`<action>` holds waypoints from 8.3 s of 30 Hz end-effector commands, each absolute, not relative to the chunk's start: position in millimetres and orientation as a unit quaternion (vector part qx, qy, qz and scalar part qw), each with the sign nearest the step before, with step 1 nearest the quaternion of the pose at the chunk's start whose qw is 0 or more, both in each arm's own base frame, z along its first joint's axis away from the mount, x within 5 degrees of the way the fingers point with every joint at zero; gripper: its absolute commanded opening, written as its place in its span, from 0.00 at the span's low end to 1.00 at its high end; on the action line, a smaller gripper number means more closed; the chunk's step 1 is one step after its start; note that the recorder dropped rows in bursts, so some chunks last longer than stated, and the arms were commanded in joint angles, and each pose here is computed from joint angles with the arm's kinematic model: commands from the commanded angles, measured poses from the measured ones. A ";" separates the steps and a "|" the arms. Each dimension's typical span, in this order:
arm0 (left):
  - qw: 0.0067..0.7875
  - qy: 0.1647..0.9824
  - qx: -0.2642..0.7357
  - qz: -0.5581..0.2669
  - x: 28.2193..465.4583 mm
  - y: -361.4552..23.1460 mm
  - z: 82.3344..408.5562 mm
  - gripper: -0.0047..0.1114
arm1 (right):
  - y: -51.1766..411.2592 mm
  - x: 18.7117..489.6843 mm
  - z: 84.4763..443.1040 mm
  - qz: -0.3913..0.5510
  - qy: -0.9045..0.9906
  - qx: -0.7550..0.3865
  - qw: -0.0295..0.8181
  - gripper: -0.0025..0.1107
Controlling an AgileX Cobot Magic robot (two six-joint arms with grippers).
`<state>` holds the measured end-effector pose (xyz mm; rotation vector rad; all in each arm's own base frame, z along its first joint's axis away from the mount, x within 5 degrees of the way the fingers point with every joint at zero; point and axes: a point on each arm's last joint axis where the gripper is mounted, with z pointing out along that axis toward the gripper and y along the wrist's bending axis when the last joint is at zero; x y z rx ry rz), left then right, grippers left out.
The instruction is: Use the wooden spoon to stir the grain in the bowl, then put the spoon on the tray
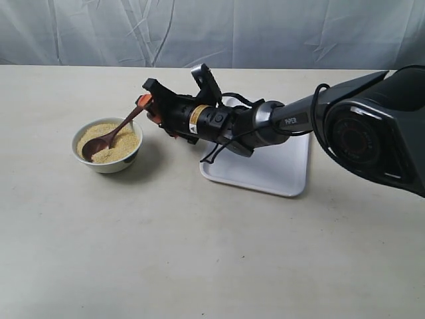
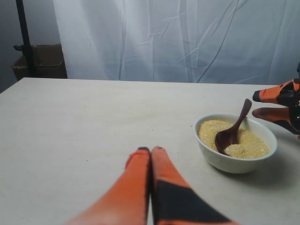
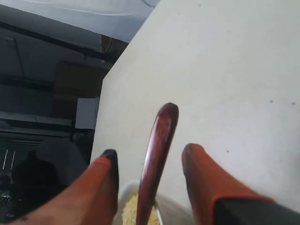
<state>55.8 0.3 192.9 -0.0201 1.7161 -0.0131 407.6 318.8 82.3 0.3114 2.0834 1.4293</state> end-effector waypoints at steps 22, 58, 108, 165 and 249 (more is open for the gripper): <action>0.657 0.754 -0.008 -0.005 55.6 0.3 192.9 0.04 | 341.2 410.6 83.9 0.513 0.798 0.107 0.298 0.42; 0.656 0.754 -0.008 -0.005 55.6 0.3 192.7 0.04 | 355.8 415.9 108.0 0.552 0.713 0.071 0.426 0.02; 0.657 0.754 -0.008 -0.006 55.6 0.3 192.9 0.04 | 396.7 376.3 125.6 0.421 0.627 -0.245 0.608 0.02; 0.657 0.754 -0.007 -0.005 55.6 0.4 192.9 0.04 | 394.4 380.6 141.6 0.355 0.694 -0.202 0.592 0.02; 0.657 0.754 -0.007 -0.005 55.6 0.4 192.9 0.04 | 192.4 455.9 115.3 0.230 0.945 -0.130 0.195 0.14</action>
